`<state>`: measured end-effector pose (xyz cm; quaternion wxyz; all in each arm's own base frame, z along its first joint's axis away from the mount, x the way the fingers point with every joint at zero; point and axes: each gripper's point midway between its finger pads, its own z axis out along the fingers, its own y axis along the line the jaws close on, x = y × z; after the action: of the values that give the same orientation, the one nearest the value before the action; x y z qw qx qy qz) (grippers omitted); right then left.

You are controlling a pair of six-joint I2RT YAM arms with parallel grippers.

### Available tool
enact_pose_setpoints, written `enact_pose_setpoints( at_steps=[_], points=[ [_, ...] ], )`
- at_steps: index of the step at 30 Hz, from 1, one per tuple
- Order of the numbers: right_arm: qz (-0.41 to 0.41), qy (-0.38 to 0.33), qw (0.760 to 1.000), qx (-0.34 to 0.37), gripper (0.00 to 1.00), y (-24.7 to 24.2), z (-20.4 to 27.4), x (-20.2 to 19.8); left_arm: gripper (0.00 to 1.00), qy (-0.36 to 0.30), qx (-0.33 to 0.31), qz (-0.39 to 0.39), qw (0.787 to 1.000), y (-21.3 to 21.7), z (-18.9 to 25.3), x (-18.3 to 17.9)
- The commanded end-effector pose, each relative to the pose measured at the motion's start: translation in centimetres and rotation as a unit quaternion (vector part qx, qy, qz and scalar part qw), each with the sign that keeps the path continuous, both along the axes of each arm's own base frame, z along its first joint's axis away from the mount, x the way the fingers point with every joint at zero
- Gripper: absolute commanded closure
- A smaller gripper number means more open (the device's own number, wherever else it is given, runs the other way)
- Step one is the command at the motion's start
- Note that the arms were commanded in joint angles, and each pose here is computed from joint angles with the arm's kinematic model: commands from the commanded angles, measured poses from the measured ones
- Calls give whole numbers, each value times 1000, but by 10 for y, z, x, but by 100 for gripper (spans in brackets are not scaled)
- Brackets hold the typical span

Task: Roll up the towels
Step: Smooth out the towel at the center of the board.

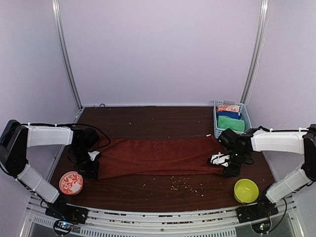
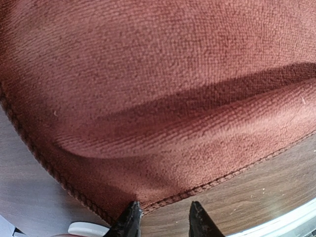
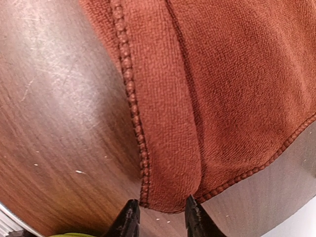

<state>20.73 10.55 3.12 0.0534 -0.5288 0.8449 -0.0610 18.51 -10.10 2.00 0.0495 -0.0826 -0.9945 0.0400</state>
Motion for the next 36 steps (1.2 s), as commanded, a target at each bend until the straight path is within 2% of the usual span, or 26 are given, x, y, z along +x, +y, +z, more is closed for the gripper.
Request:
enact_pose_setpoints(
  at_steps=[1, 5, 14, 22, 28, 30, 31, 34, 36],
  points=[
    [-14, -38, 999, -18, 72, -3, 0, 14, 66, 0, 10, 0, 1000, 1, 0, 2],
    [-13, -49, 999, -10, 87, -1, 10, 16, 66, -1, 13, 0, 1000, 2, -1, 2],
    [43, -56, 998, -4, 97, -12, 31, -8, 66, -5, 18, 4, 1000, 6, 2, -1],
    [94, -45, 995, -4, 97, -21, 24, -30, 70, -2, 9, 5, 1000, 4, 11, -5],
    [150, -33, 988, 12, 96, -18, 29, -43, 85, 1, -19, 1, 1000, -2, 26, -15],
    [154, -25, 988, 6, 91, -21, 27, -46, 88, -2, -27, 1, 1000, -5, 31, -14],
    [157, -19, 987, 4, 88, -21, 27, -48, 85, -7, -27, 5, 1000, -4, 35, -12],
    [166, -4, 986, 15, 82, -18, 34, -54, 63, -25, -25, 19, 999, -5, 41, -3],
    [172, 6, 985, 24, 77, -15, 38, -56, 59, -25, -15, 24, 999, -3, 38, 0]
  ],
)
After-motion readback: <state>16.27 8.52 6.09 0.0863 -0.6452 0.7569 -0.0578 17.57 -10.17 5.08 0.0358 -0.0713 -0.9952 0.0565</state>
